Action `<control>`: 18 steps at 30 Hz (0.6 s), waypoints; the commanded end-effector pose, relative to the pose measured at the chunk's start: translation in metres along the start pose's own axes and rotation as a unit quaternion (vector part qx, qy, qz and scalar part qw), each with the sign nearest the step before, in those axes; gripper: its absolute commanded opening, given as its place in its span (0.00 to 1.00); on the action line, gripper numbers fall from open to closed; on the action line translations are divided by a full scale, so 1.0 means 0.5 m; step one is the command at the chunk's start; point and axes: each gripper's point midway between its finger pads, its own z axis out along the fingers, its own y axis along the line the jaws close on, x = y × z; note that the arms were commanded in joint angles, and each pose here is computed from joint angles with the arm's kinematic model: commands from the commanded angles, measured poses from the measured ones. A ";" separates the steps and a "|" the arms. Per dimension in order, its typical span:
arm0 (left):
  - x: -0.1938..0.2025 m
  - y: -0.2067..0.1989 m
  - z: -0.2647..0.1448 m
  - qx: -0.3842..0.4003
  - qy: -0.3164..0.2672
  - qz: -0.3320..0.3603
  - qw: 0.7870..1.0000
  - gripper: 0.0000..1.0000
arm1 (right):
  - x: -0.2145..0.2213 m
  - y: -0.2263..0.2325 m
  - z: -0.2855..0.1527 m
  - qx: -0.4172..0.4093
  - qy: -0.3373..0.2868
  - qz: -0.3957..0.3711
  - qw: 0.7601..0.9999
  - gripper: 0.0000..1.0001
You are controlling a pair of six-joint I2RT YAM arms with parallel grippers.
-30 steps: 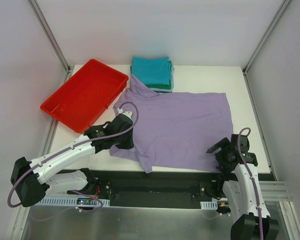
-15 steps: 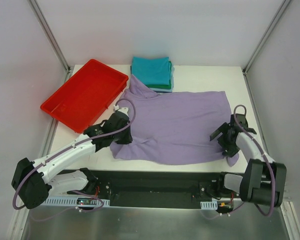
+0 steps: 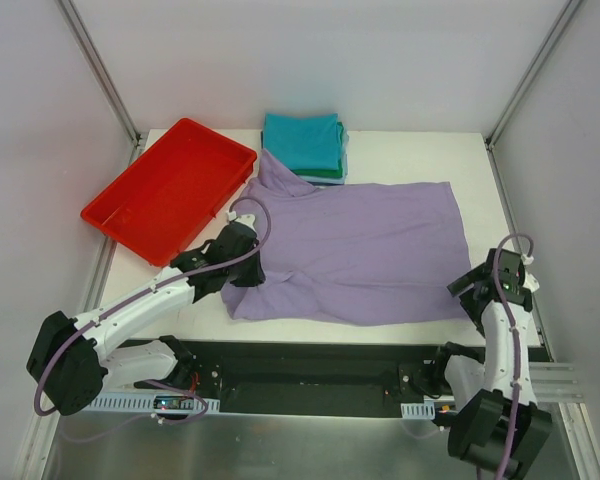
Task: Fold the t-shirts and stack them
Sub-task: Grap the side of the flattened tshirt closest away from the robot with both arms
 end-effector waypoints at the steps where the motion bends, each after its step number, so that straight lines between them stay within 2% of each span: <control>1: -0.007 -0.009 0.004 0.018 -0.007 0.001 1.000 0.00 | 0.041 -0.011 0.018 -0.007 0.045 0.060 0.997 0.94; 6: -0.005 -0.010 0.004 0.020 -0.007 -0.001 1.000 0.00 | 0.032 0.000 0.060 -0.003 0.062 0.040 0.997 0.73; 12: -0.003 -0.010 0.002 0.022 -0.008 -0.004 1.000 0.00 | 0.035 0.028 0.115 -0.007 0.098 0.038 0.994 0.73; 14: -0.003 -0.009 0.003 0.022 -0.009 -0.004 1.000 0.00 | 0.044 0.036 0.124 -0.014 0.112 0.037 0.993 0.69; 18: -0.005 -0.009 0.001 0.022 -0.012 -0.006 1.000 0.00 | 0.058 0.031 0.133 -0.009 0.126 0.030 0.991 0.50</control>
